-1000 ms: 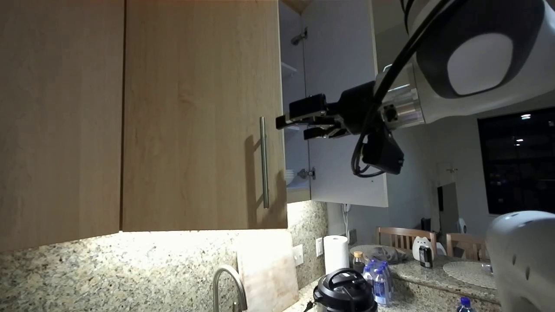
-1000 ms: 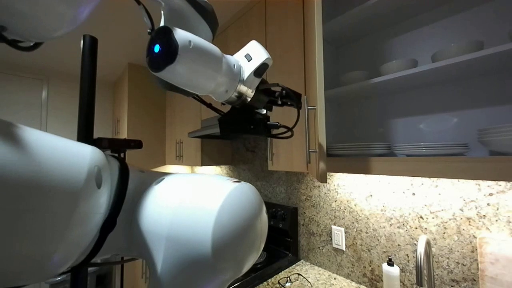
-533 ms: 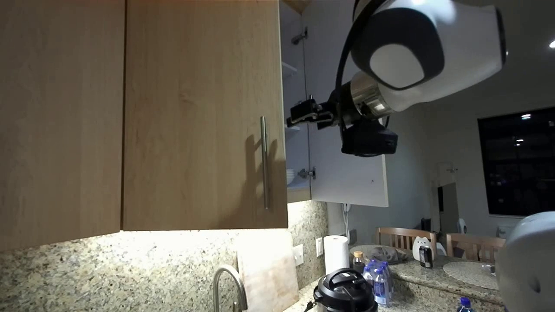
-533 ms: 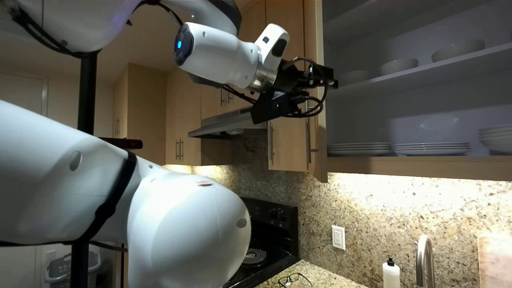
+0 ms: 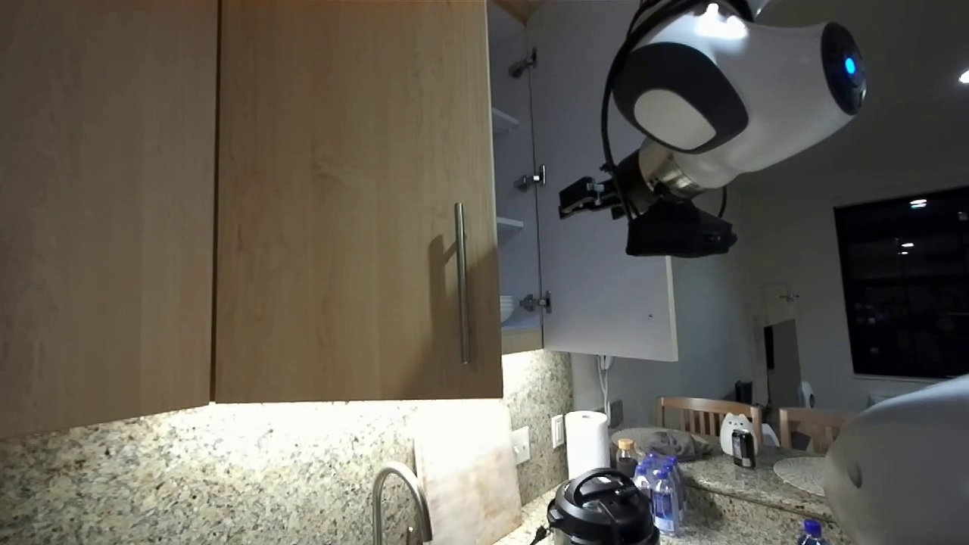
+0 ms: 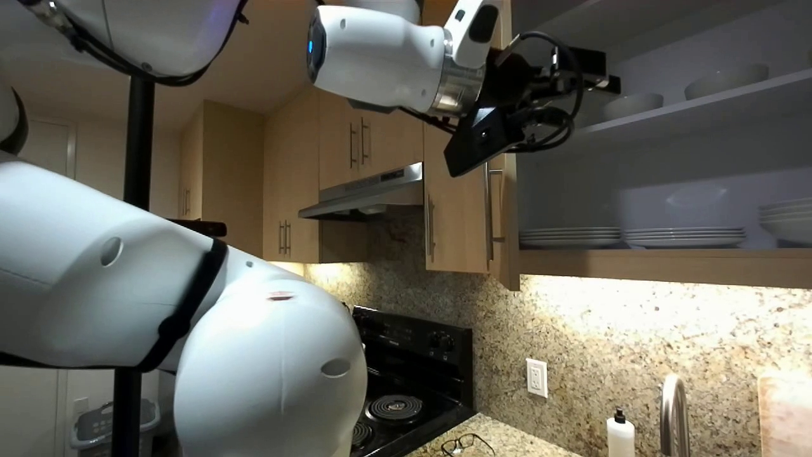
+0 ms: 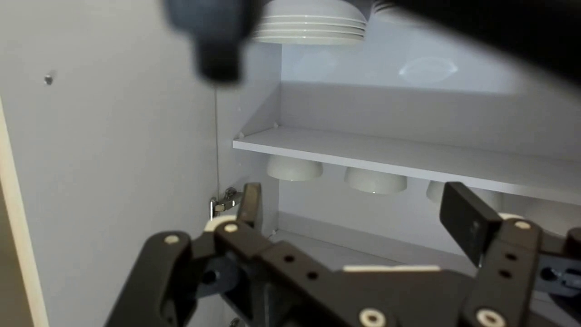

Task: Open the top left cabinet door

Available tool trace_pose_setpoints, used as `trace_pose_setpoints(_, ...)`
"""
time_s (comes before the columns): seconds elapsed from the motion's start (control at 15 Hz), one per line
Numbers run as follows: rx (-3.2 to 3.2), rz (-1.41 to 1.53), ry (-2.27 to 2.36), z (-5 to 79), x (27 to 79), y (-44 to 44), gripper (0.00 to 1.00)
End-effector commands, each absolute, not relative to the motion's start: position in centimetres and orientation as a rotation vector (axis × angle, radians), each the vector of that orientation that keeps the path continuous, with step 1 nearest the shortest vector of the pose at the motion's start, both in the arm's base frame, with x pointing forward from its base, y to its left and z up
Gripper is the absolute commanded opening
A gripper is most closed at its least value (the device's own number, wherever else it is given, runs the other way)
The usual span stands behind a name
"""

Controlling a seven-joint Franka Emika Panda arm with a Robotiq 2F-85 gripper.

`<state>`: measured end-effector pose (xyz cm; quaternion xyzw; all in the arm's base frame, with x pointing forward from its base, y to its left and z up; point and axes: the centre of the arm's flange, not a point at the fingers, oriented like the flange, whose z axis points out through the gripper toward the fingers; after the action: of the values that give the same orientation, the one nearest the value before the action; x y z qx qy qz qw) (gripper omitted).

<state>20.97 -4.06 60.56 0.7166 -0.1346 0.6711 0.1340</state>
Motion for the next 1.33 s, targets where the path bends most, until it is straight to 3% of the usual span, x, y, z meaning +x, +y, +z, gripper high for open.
trace_pose_setpoints(0.0,2.181,1.924,-0.308,65.6,18.5,-4.7,1.00)
trace_pose_setpoints(1.27,2.360,1.831,0.050,68.8,27.2,-2.0,1.00)
